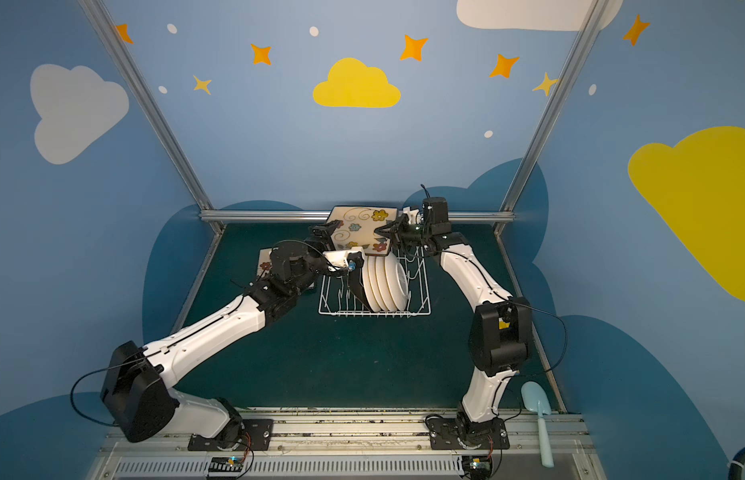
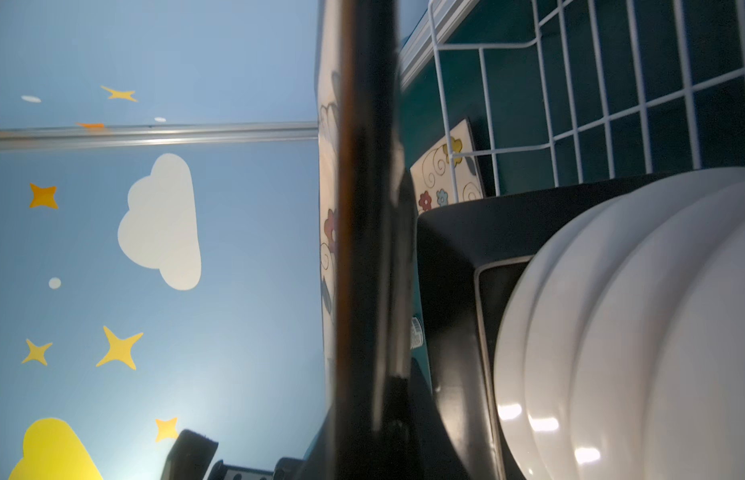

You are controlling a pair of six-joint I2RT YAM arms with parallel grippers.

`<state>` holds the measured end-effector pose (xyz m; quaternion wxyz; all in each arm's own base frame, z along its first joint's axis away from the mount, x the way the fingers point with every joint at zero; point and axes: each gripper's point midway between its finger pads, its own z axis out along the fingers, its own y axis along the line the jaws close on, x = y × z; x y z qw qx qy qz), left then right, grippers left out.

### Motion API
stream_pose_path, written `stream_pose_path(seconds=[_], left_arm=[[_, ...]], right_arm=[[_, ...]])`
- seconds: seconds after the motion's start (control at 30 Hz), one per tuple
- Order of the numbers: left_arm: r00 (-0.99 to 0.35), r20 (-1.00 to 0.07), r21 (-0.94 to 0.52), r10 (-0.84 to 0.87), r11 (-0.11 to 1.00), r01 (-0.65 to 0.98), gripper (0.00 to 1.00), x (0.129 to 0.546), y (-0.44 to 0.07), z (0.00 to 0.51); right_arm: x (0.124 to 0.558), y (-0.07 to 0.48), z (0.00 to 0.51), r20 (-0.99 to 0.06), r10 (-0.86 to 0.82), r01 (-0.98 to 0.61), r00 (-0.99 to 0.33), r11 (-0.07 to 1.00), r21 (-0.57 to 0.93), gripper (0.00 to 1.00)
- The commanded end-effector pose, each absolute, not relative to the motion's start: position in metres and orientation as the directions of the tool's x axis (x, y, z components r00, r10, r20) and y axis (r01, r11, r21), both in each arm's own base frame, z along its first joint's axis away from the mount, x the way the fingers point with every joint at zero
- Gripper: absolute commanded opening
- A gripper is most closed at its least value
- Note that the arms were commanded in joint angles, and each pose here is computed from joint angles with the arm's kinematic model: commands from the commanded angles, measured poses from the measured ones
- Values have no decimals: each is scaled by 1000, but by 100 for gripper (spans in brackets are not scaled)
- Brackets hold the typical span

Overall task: Unload the plates from the dish rack
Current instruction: 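Open the left gripper and draw it back while the right holds the plate, then reach the left gripper back and grasp the flowered plate's near edge while right holds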

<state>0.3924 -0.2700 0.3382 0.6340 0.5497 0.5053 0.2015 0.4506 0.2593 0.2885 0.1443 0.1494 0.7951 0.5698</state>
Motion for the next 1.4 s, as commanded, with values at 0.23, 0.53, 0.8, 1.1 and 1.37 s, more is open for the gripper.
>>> stream_pose_path(seconds=[0.23,0.53,0.8,1.1,1.37], left_arm=[[198,-754,618,626,575,536,100,363,-230,346],[-93,-979,100,181,824,557,100,377,-168,392],[-344,-919,-363,-190,747,557,100,403,-153,404],[-596,-695,-716,-403,462,523,100,434,-176,388],[-758,-507,-858,-411,321,400,100,469,-199,357]], right_arm=[[462,247,385,-320,438,-257,-840,200,946,0],[460,241,388,-393,415,-324,-820,228,918,0],[455,242,382,-419,386,-351,-822,236,906,0],[448,244,385,-459,353,-398,-816,232,887,0],[444,246,384,-466,332,-414,-820,218,884,0]])
